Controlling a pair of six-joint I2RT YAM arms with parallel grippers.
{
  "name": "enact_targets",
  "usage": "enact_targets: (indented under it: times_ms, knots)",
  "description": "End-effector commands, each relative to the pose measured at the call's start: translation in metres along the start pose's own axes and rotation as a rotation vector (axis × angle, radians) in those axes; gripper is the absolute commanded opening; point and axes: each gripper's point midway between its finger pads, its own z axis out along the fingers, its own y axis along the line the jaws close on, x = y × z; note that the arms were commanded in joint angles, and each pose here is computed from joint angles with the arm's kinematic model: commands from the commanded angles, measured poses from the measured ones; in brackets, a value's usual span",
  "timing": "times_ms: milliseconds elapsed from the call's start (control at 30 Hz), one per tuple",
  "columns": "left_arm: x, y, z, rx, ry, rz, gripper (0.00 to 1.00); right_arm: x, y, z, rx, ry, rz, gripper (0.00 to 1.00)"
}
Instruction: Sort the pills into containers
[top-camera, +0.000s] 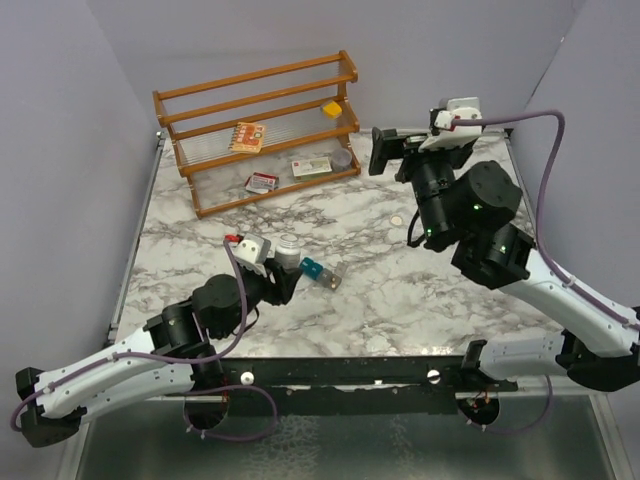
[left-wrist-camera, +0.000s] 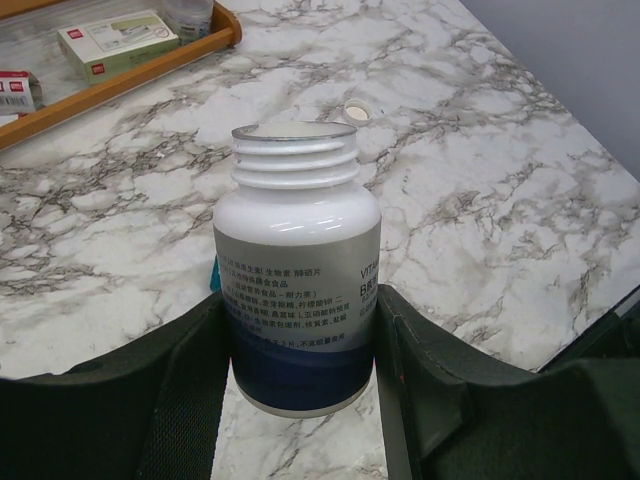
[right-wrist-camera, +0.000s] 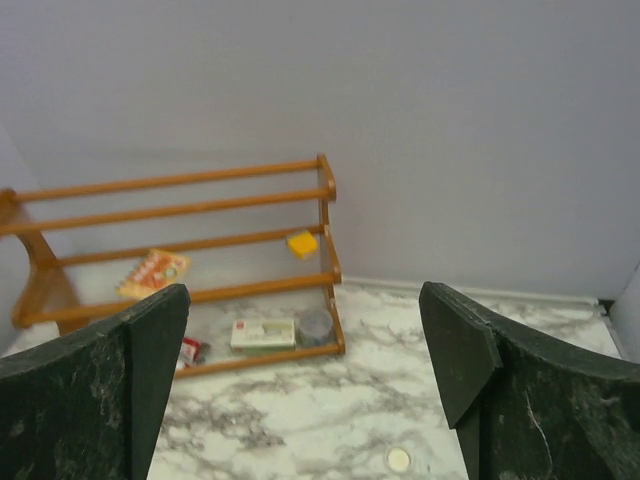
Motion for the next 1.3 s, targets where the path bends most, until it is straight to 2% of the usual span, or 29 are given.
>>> enact_targets:
  times_ms: [0, 100, 333, 433, 667, 867, 1267]
  knots:
    - [0.000, -0.014, 0.005, 0.052, 0.004, -0.026, 0.00, 0.107, 0.007, 0.000, -0.114, 0.264, -0.008, 1.00]
    - [0.001, -0.017, 0.005, 0.065, 0.010, -0.030, 0.00, 0.170, -0.020, 0.009, -0.093, 0.392, -0.007, 1.00]
    - [0.004, -0.017, 0.003, 0.078, 0.008, -0.031, 0.00, 0.291, -0.083, 0.017, -0.091, 0.567, 0.098, 1.00]
    - [0.004, -0.017, 0.003, 0.084, 0.000, -0.031, 0.00, 0.329, -0.091, 0.017, -0.104, 0.622, 0.139, 1.00]
    - [0.009, -0.016, 0.007, 0.073, 0.007, -0.023, 0.00, 0.379, -0.086, 0.012, -0.120, 0.671, 0.169, 1.00]
    - [0.010, -0.018, 0.009, 0.080, 0.010, -0.024, 0.00, 0.433, -0.095, 0.009, -0.059, 0.750, 0.160, 1.00]
    - [0.012, -0.016, 0.012, 0.063, 0.013, -0.006, 0.00, 0.477, -0.118, 0.023, 0.075, 0.764, 0.078, 1.00]
